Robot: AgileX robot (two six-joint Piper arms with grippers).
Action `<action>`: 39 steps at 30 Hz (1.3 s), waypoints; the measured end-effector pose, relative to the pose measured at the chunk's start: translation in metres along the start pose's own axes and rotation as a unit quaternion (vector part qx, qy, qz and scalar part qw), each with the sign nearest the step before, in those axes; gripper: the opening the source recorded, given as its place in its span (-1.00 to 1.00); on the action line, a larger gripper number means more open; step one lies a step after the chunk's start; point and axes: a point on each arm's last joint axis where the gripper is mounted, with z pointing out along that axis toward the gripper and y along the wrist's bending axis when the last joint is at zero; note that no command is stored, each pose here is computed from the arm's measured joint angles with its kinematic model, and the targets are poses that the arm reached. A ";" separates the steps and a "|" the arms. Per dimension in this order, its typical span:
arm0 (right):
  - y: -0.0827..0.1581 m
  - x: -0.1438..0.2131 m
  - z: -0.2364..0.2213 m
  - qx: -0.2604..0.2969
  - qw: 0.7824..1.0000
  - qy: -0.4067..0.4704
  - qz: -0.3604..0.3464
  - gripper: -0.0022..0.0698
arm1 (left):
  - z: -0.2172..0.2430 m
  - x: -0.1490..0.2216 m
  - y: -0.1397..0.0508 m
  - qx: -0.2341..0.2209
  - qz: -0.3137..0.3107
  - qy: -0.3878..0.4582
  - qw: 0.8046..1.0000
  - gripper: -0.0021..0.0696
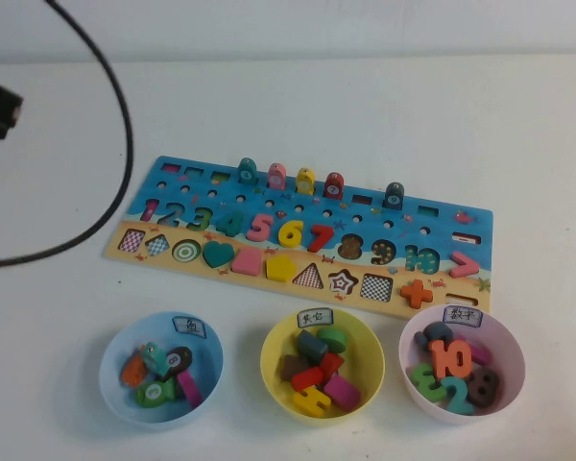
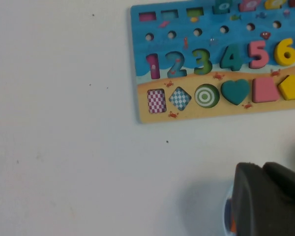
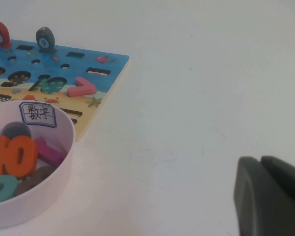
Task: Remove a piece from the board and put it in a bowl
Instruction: Pick up the "number 4"
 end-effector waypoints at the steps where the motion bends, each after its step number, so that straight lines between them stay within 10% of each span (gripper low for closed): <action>1: 0.000 0.000 0.000 0.000 1.000 0.000 0.000 -0.99 | 0.009 -0.009 0.000 0.001 0.006 0.009 1.000 -0.95; 11: 0.000 0.000 0.000 0.000 1.000 0.000 0.000 -0.99 | 0.145 -0.085 -0.045 0.014 0.106 0.083 0.991 -0.96; 23: 0.000 0.000 0.000 0.000 1.000 0.000 0.000 -0.99 | 0.242 -0.069 -0.076 0.032 0.130 0.173 0.976 -0.90; 32: 0.000 0.000 0.000 0.000 1.000 0.000 0.000 -0.99 | 0.256 -0.065 -0.077 0.033 0.128 0.186 0.974 0.41; 39: 0.000 0.000 0.000 0.000 1.000 0.001 0.000 -0.99 | 0.292 -0.051 -0.080 0.039 0.112 0.223 0.968 0.47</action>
